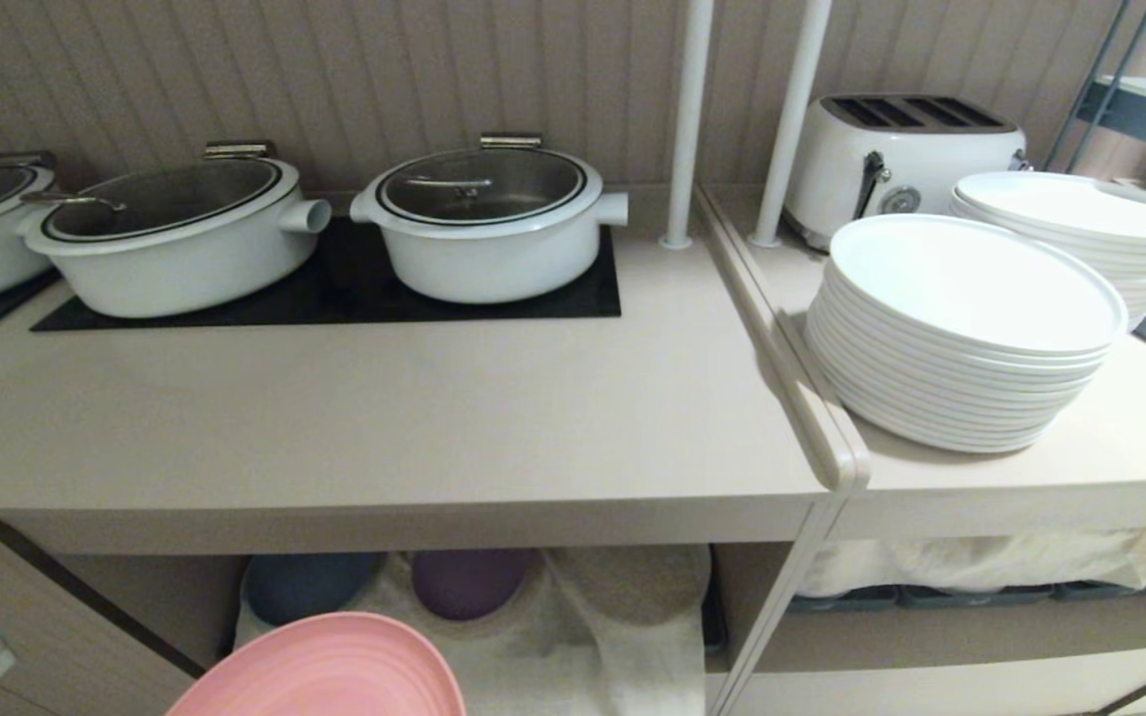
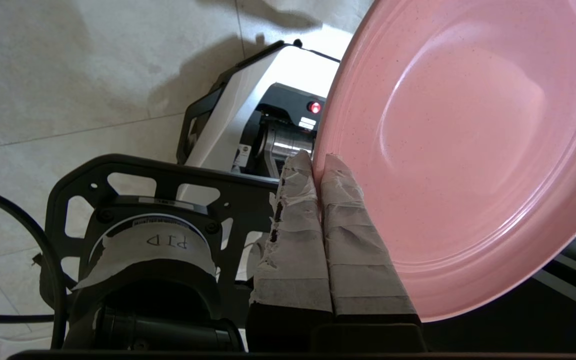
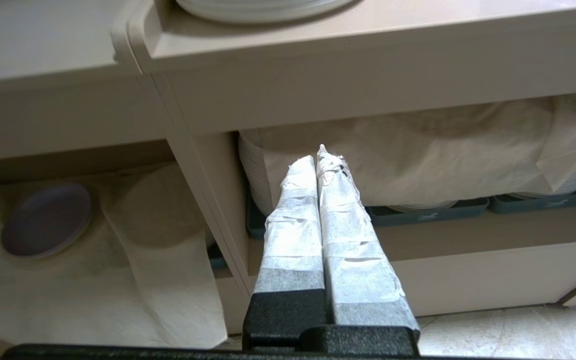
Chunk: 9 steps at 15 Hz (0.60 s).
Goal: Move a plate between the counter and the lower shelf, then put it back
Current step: Put the plate in the cupboard
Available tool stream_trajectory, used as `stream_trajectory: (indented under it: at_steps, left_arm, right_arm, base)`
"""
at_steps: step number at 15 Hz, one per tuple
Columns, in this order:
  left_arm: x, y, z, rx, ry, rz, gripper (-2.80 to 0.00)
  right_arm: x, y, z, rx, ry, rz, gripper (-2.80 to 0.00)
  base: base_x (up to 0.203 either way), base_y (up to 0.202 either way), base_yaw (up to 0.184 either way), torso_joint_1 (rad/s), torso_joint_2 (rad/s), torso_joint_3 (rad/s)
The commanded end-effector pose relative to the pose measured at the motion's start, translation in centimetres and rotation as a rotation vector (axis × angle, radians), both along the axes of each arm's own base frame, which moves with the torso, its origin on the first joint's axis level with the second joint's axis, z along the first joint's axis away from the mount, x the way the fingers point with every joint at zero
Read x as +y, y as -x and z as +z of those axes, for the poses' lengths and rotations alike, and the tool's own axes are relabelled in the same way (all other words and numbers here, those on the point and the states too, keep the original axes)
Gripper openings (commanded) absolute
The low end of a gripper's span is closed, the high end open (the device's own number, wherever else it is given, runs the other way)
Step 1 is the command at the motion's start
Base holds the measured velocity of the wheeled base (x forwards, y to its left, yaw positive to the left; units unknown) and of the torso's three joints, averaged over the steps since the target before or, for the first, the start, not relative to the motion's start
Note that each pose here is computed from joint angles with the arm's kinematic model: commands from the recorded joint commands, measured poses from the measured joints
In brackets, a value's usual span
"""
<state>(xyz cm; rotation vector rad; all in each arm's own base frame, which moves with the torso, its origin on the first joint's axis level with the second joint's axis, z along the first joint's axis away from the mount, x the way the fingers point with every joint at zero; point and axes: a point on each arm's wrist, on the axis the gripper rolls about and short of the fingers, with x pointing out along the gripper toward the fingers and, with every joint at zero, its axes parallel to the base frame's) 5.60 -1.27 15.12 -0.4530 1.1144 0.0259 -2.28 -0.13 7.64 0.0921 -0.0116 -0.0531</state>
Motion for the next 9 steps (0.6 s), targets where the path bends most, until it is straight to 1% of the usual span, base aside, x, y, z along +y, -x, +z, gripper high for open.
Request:
stream_trajectory:
  at_steps: [1, 4, 9]
  left_arm:
    - [0.00, 0.01, -0.08, 0.009, 0.001, 0.002, -2.80]
    - [-0.03, 0.00, -0.04, 0.008, 0.009, -0.003, -2.80]
    - [-0.03, 0.00, -0.04, 0.009, 0.010, -0.003, -2.80]
  right_arm:
    - [0.00, -0.01, 0.00, 0.001, -0.002, 0.000, -2.80]
    - [0.00, -0.01, 0.00, 0.001, -0.002, 0.000, -2.80]
    - [0.00, -0.01, 0.00, 0.001, -0.002, 0.000, -2.80]
  base:
    - [0.000, 0.000, 0.000, -0.179, 0.37, 0.197]
    - [0.000, 0.000, 0.000, -0.192, 0.42, 0.220]
    - [0.000, 0.000, 0.000, -0.249, 0.54, 0.292]
